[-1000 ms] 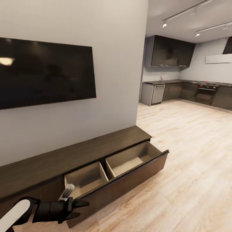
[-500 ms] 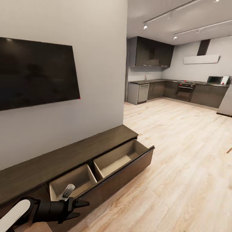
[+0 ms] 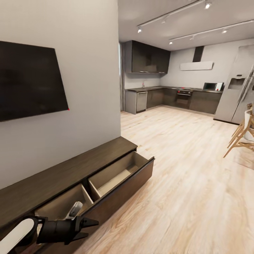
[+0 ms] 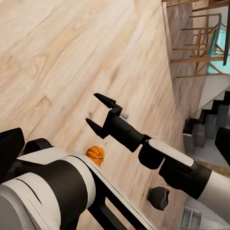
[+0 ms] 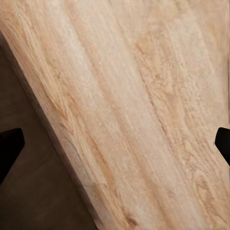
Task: Place each of the two pumpkins and all three candles from the living room inside a cabinet in the living room (use any cabinet), then make sure every cabinet is closed, and position the cauldron so it is next to a table in the living room.
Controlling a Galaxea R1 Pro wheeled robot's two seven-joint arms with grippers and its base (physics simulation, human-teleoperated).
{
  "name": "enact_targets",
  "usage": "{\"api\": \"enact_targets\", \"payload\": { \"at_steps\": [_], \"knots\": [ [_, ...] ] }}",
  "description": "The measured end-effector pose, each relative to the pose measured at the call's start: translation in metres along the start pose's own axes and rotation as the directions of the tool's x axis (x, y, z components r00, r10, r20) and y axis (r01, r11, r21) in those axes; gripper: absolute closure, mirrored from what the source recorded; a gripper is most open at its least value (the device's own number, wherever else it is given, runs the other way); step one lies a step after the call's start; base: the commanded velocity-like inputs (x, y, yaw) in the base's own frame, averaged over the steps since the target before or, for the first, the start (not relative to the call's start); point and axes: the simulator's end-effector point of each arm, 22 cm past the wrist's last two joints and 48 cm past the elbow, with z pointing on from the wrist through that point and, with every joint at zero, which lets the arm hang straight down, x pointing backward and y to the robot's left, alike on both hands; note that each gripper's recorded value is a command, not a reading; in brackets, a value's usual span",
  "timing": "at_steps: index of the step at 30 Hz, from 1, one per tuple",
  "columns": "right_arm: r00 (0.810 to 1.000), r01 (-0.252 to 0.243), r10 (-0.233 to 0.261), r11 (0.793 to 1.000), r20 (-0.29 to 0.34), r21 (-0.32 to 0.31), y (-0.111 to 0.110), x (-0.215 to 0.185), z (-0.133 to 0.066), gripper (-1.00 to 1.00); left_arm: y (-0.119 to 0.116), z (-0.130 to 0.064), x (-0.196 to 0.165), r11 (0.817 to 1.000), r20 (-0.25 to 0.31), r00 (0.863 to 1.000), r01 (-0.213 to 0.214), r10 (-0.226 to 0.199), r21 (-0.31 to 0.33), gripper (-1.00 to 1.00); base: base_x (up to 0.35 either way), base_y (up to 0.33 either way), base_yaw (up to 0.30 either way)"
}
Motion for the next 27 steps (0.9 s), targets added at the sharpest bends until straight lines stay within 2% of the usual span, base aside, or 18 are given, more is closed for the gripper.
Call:
{"api": "enact_targets", "payload": {
  "at_steps": [27],
  "knots": [
    [1.0, 0.007, -0.007, 1.0, 0.0, -0.001, 0.0004, 0.0, 0.0, -1.0, 0.0006, 0.001, -0.0004, 1.0, 0.002, 1.0, -0.002, 0.002, -0.005, -1.0, 0.0, 0.0, -0.28]
  ]
}}
